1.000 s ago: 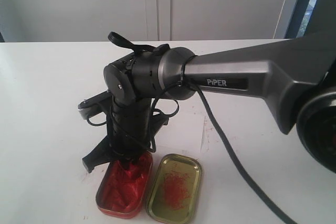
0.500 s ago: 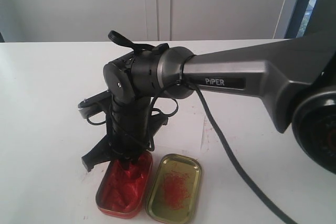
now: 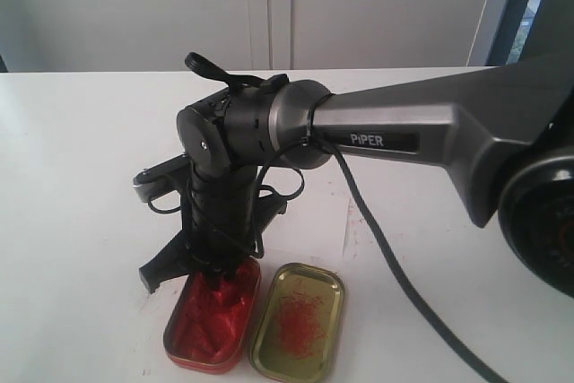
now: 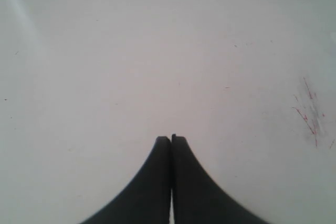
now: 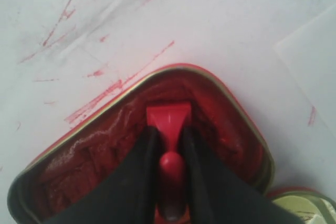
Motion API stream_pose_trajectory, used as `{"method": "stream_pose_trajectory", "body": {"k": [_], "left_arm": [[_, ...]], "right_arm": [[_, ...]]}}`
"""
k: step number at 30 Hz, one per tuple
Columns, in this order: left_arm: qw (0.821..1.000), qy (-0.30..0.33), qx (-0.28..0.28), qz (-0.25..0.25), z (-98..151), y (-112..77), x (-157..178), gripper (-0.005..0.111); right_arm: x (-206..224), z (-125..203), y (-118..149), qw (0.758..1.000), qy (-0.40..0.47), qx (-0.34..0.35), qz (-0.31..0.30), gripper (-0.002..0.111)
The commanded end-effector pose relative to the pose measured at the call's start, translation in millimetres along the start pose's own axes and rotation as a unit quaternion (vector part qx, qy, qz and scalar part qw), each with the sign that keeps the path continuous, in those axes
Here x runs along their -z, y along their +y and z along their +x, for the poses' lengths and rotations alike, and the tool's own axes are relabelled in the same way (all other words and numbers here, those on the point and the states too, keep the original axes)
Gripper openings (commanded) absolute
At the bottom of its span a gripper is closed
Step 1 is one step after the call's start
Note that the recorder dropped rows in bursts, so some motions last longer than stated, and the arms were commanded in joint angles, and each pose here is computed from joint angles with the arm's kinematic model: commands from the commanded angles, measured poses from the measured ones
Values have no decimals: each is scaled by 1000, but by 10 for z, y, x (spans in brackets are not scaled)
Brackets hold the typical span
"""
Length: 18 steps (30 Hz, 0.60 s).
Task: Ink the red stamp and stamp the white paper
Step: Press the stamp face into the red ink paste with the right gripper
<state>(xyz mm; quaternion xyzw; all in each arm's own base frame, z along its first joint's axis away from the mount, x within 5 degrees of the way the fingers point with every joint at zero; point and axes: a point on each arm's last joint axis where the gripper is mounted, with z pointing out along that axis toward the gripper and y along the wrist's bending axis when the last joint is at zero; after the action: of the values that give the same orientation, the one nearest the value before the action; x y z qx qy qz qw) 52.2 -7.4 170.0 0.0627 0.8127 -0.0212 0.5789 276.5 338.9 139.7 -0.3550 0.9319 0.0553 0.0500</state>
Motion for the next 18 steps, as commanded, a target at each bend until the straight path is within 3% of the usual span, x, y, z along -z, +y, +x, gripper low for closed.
{"method": "stream_pose_trajectory", "body": {"k": [1,18], "left_arm": [[1000,-2,0,-1,9,1,-3,0],[1000,-2,0,-1,9,1,-3,0]], "right_arm": [[-462,89,-37,999,35,-3,8,0],[-428,82,-37,999,31,-11,8,0]]}}
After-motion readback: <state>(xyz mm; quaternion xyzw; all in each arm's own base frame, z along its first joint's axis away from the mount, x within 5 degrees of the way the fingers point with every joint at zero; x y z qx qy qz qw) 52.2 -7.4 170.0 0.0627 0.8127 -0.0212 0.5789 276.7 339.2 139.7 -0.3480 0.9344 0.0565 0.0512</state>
